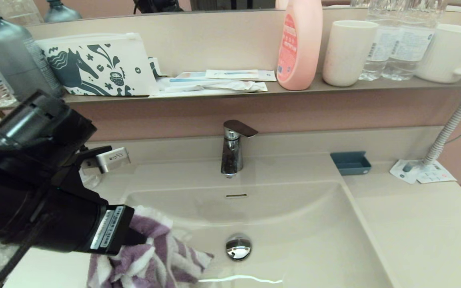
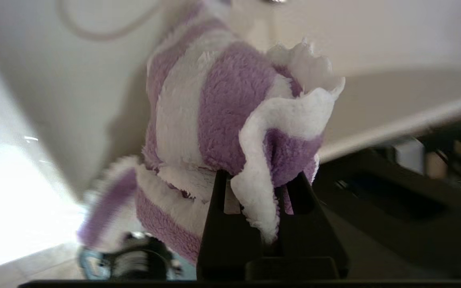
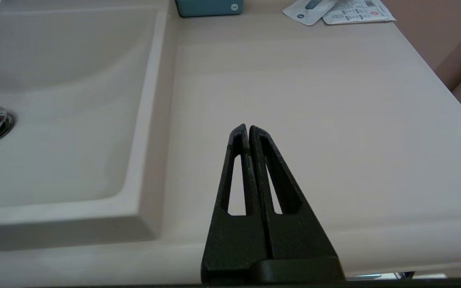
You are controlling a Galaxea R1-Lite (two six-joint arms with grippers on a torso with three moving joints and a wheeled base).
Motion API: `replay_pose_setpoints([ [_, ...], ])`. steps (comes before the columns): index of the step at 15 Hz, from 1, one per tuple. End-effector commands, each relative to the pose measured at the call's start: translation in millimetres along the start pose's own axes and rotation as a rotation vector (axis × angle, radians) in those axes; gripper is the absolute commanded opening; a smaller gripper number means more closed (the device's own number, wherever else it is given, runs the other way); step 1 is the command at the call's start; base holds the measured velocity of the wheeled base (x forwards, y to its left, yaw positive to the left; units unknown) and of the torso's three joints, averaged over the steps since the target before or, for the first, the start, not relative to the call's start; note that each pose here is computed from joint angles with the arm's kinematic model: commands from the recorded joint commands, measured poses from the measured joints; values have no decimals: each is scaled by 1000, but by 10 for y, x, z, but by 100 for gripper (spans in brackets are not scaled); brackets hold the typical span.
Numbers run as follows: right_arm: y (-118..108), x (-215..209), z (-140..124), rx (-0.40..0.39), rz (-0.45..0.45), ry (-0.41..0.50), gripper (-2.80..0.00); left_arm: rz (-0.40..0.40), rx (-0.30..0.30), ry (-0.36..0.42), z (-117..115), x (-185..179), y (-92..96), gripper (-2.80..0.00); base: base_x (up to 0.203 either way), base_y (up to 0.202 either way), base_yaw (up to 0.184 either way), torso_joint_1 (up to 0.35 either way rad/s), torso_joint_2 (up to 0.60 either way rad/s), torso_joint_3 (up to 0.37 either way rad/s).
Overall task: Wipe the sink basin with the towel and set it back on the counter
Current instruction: Wipe the sink
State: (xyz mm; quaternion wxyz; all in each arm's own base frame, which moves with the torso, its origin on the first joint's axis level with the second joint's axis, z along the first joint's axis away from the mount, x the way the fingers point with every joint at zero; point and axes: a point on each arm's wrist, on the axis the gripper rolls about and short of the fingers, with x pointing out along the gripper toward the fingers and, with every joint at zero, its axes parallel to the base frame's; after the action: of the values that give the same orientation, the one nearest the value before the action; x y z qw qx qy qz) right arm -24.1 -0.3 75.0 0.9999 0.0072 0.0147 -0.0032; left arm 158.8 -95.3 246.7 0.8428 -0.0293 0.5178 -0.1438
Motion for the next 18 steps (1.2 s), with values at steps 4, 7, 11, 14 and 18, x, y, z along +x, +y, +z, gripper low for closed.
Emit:
replay_pose_setpoints([
  [4,0,1,0,-1,0,1,-280,26,27,-213,374,-230,156,-280,0,0,0,0,0,0],
  [7,0,1,0,-1,0,1,-280,31,33,-249,521,-266,131,-280,0,0,0,0,0,0],
  [11,0,1,0,-1,0,1,-280,29,76,-284,694,-333,78,-280,0,0,0,0,0,0],
  [14,0,1,1,0,0,1,-280,47,99,-242,777,-369,39,-280,0,0,0,0,0,0],
  [18,0,1,0,0,0,1,-280,78,107,-111,511,-273,125,-280,0,0,0,0,0,0],
])
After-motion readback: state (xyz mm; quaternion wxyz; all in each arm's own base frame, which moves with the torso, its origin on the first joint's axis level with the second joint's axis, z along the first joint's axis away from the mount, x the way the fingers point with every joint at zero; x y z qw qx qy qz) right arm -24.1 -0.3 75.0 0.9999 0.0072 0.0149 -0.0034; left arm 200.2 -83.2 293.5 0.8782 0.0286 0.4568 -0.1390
